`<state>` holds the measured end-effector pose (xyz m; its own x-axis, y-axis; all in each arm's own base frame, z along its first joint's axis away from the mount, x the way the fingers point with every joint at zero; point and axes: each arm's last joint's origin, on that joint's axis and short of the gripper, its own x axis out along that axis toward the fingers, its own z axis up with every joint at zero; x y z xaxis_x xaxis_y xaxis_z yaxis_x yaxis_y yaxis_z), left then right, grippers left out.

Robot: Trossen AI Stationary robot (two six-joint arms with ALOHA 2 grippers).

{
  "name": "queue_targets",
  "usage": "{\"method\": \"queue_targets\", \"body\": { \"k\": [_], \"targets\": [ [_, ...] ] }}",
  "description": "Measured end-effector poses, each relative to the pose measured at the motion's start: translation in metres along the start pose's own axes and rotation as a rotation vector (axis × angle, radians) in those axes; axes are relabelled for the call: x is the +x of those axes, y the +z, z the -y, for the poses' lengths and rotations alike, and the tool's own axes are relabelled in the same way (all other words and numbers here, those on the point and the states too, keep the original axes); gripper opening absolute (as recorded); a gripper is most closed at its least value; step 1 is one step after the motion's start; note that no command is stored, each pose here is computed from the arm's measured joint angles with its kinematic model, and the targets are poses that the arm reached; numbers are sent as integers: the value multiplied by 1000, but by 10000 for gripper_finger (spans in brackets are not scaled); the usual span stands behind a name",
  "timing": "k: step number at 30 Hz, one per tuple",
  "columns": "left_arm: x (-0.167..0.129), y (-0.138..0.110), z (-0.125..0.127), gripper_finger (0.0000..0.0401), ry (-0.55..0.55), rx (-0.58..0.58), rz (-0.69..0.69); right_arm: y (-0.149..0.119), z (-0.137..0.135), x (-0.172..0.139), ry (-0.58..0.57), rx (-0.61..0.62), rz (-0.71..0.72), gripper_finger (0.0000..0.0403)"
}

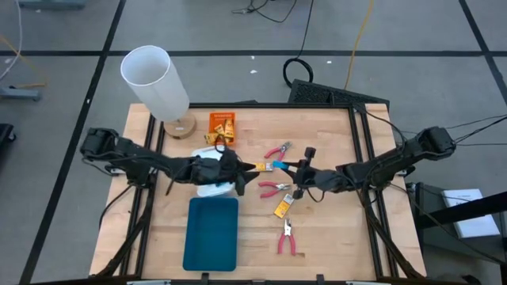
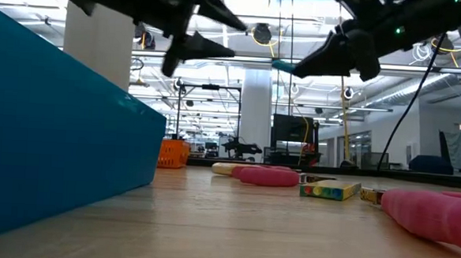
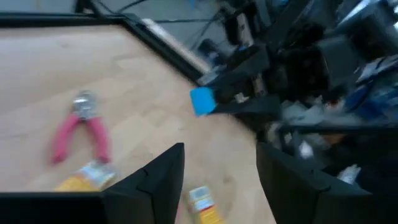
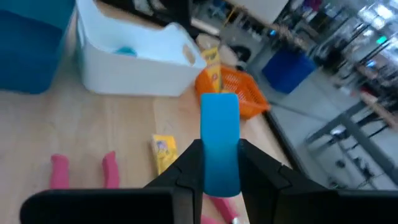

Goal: Pick & Place School Supplies
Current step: Put the blue eraser into the white bin

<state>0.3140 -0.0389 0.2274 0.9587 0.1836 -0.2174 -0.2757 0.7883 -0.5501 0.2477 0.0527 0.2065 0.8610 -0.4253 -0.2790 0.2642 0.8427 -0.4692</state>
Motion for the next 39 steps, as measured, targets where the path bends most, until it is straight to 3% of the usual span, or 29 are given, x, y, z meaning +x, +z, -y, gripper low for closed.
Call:
{"method": "queue_targets", "body": {
  "k": [5,13,22,27,39],
  "targets": [
    [17,-1,-9,249,-95,-83,3,7,-4,-5,11,-18,57,66],
    [39,-9,-19,308,-66,-112,-18,8,-5,-6,14,-12,70,64],
    [57,8,-1,294,-109,-41,15,6,-7,-4,18,-15,57,67],
    [60,14,2,282,-148,-60,-18,6,-7,-3,15,-15,58,67],
    [61,12,0,258,-124,-71,-62,8,-6,-3,9,-3,73,67]
  ]
}}
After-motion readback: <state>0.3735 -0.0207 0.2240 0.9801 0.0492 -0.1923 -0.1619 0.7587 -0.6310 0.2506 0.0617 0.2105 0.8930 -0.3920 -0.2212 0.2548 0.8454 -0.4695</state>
